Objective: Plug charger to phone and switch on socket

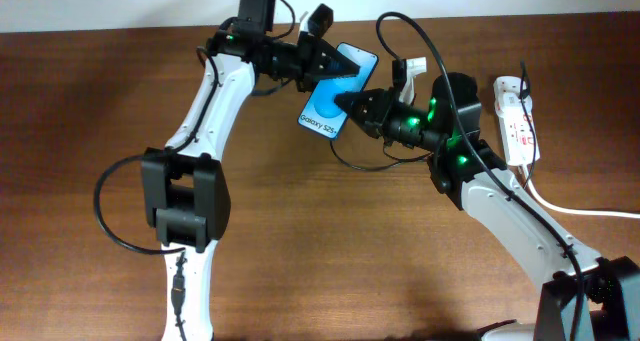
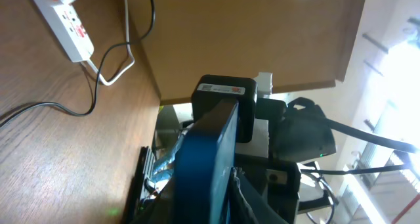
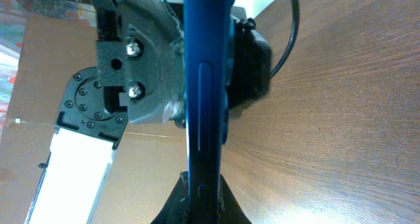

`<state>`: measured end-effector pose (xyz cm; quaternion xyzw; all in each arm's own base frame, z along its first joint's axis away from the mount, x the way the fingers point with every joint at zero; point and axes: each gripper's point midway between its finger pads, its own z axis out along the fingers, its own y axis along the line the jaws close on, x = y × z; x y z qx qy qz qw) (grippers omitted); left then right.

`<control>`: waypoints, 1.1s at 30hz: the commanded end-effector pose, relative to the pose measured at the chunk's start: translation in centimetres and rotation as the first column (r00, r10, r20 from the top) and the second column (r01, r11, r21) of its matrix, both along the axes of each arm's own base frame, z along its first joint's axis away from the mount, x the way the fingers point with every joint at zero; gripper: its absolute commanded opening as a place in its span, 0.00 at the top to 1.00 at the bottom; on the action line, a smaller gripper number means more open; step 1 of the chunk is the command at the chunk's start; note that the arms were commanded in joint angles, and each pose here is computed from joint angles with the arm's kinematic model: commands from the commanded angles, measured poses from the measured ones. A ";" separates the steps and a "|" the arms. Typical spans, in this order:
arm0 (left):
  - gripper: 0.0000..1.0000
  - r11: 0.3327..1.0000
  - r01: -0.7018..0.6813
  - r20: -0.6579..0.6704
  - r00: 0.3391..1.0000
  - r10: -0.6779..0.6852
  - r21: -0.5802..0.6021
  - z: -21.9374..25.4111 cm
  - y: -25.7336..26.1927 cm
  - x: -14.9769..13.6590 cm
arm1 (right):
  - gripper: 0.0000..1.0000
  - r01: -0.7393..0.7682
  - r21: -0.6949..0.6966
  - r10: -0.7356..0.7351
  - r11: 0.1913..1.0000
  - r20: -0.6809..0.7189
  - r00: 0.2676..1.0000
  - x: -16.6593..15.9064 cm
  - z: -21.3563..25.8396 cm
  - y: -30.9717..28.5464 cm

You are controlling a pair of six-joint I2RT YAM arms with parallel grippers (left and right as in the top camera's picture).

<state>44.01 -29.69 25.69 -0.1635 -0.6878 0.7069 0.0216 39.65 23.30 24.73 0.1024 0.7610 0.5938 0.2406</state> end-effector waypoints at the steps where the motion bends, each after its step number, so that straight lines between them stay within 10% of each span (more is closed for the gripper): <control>1: 0.77 0.999 0.041 0.085 0.996 -0.039 -0.026 1.0 -1.6 -1.3 | 0.96 -0.037 0.003 0.037 0.999 0.057 0.998 -0.1 1.3 0.4; 7: 1.00 0.999 0.044 0.084 0.996 -0.041 -0.025 1.0 -1.7 -1.4 | 0.96 -0.035 0.003 0.035 0.999 0.058 0.998 0.0 1.3 0.4; 12: 1.00 0.999 0.036 0.087 0.996 -0.034 -0.025 0.9 -1.5 -1.2 | 0.94 -0.036 0.002 0.036 0.999 0.058 0.998 0.0 1.3 0.4; 16: 1.00 0.999 -0.029 0.073 0.997 0.031 -0.020 0.9 1.4 0.8 | 0.67 -0.044 -0.027 0.045 0.999 0.064 0.997 -0.2 0.7 0.3; 22: 1.00 0.979 -0.200 0.019 0.980 0.200 0.041 0.2 7.7 4.8 | 0.51 -0.064 -0.100 0.068 0.993 0.033 0.997 -0.8 -1.4 0.1; 28: 1.00 0.865 -0.447 -0.171 0.856 0.488 0.228 -1.8 16.5 9.5 | 0.41 -0.058 -0.334 0.029 0.941 -0.093 0.995 -2.2 -7.6 -2.0; 33: 1.00 0.664 -0.681 0.016 0.702 0.712 0.310 3.5 22.8 10.5 | 0.28 -0.068 -0.567 -0.011 0.821 -0.136 0.991 -2.9 -9.0 -4.9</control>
